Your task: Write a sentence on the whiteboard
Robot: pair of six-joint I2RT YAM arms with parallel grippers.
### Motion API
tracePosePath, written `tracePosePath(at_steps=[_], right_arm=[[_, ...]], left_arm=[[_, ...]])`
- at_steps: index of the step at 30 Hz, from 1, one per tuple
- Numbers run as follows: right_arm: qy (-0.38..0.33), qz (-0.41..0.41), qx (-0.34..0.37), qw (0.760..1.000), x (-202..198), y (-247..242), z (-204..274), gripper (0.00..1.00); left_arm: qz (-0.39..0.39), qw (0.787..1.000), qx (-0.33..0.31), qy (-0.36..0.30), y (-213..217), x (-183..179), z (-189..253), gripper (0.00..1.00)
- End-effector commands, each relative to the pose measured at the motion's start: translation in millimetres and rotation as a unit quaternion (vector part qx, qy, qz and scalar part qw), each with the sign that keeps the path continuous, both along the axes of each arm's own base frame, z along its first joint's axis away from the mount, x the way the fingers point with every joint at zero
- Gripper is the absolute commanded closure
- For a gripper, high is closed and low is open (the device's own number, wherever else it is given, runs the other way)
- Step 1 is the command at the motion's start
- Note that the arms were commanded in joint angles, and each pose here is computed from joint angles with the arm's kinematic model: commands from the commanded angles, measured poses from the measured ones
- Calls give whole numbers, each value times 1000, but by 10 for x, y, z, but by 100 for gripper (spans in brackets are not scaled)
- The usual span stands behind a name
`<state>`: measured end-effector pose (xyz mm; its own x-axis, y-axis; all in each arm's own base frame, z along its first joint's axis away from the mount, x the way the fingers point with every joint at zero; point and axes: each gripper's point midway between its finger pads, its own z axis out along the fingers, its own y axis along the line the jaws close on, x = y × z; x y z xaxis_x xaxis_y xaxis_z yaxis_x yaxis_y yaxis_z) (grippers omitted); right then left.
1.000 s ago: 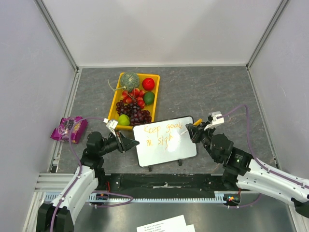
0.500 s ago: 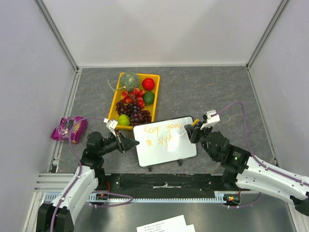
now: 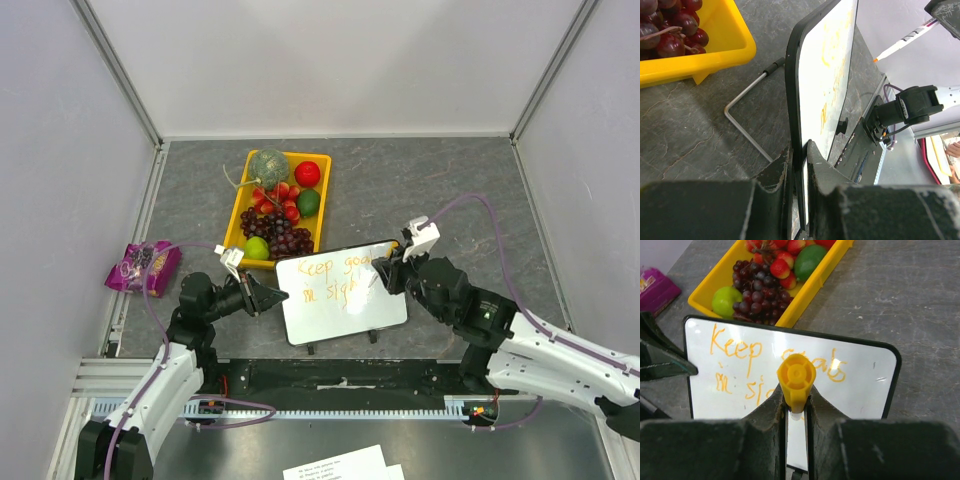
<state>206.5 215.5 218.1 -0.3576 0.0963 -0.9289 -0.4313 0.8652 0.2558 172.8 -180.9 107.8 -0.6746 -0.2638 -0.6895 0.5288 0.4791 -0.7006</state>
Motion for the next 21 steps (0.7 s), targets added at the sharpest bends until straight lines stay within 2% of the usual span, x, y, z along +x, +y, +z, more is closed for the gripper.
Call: tracePosePath(at_steps=[1, 9, 15, 21], right_arm=[[9, 56, -8, 998, -65, 152, 155, 100], [80, 114, 5, 990, -171, 218, -48, 100], [137, 98, 32, 985, -68, -82, -367, 100], [163, 97, 82, 978, 92, -418, -393, 100]], left_arm=[[13, 1000, 9, -23, 30, 66, 12, 98], [14, 1000, 10, -23, 32, 70, 11, 98], [17, 1000, 11, -19, 39, 74, -1, 98], [20, 1000, 11, -18, 44, 82, -1, 98]])
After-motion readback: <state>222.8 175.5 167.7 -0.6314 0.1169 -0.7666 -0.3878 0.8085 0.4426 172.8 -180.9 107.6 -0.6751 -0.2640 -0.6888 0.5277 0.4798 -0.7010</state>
